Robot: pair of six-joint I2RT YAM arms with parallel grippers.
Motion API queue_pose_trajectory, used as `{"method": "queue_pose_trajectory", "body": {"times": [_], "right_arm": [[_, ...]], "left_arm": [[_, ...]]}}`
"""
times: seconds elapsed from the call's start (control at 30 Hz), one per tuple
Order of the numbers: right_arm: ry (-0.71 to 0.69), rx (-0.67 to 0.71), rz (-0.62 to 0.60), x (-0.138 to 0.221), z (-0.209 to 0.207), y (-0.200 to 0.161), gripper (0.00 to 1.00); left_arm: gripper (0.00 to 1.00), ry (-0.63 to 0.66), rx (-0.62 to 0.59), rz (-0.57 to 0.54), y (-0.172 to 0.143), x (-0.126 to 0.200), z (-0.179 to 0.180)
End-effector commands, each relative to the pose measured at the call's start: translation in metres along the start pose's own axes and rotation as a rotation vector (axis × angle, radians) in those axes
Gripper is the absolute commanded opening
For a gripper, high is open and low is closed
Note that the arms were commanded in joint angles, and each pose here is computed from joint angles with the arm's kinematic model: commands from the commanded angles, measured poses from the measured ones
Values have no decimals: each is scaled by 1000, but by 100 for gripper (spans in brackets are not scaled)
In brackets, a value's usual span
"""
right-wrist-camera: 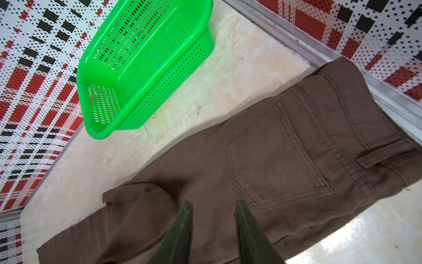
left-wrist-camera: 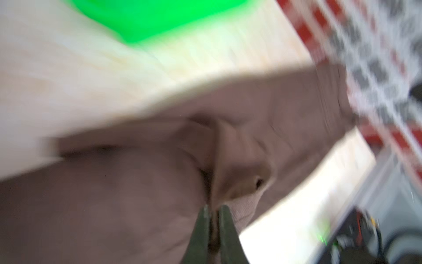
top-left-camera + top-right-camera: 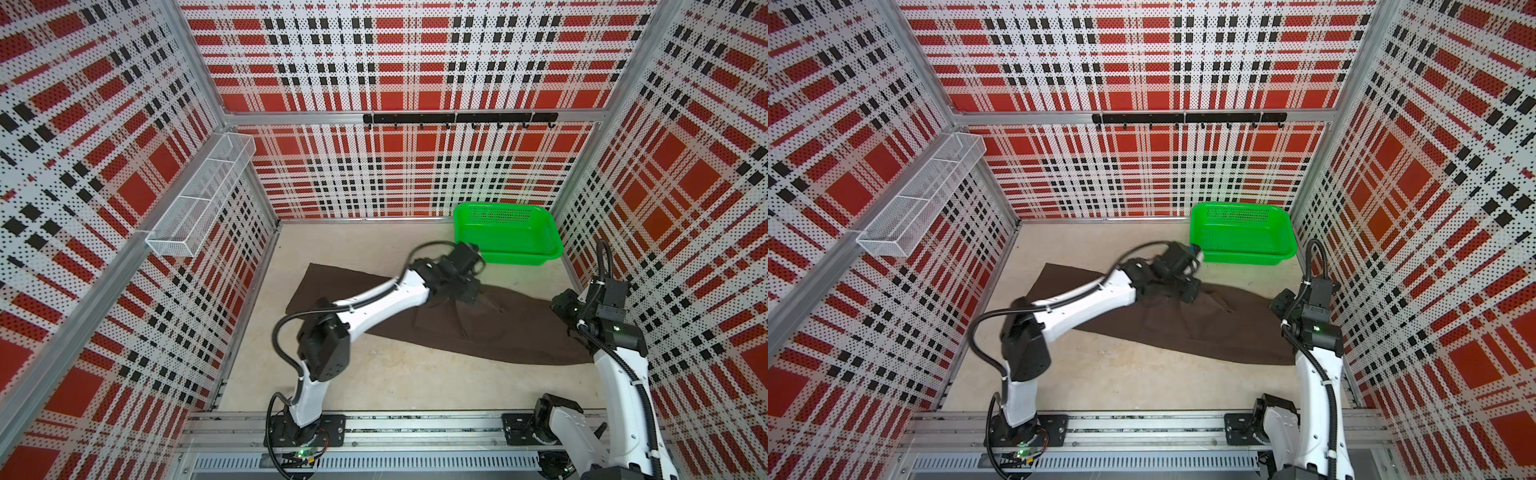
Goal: Fold and stack the trousers
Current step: Smooth out the trousers at the center of the table.
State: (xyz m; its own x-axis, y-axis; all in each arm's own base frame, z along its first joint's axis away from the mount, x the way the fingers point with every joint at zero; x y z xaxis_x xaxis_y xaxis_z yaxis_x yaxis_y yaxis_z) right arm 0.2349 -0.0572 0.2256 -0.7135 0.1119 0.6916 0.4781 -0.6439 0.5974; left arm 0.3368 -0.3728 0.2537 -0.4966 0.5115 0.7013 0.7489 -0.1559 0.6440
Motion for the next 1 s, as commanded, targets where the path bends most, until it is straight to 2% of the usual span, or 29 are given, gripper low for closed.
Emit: {"method": "queue_pose_trajectory", "body": {"times": [0.0, 0.17, 0.27, 0.33, 0.43, 0.53, 0.67, 0.8, 0.97], "right_arm": [[23, -12, 4, -3, 1, -2, 35], [17, -13, 9, -4, -1, -4, 35], [8, -13, 14, -6, -3, -6, 35], [2, -10, 24, -9, -5, -8, 35], [15, -12, 48, -14, -5, -13, 35], [22, -26, 111, -18, -6, -25, 40], [15, -104, 229, -16, -12, -52, 44], [-35, -177, 295, -7, -26, -80, 46], [-90, -296, 395, -11, -43, -117, 46]], "left_arm": [[0, 265, 136, -213, 59, 66, 110], [0, 579, 256, -276, 68, 129, 235], [0, 731, 356, -310, 59, 171, 297], [0, 766, 402, -323, 52, 191, 321], [0, 748, 432, -326, 48, 202, 335], [0, 699, 438, -305, 48, 194, 332], [0, 655, 463, -275, 40, 183, 331], [0, 653, 488, -257, 28, 179, 335], [0, 673, 546, -255, 11, 184, 355]]}}
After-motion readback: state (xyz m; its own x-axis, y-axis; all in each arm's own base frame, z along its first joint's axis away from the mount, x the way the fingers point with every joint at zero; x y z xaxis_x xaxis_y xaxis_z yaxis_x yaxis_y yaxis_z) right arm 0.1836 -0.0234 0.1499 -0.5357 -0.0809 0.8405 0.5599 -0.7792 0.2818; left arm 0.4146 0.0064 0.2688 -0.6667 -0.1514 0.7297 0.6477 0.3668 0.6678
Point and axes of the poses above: each gripper's point midway between its finger pads, its own x axis back along the fingers, its own z axis along the line the jaws close on, y = z × x, the point moved 4 cm from there along x, back along the fingers, and after that the axes turned 3 degrees about x, right-handed, at the moved point
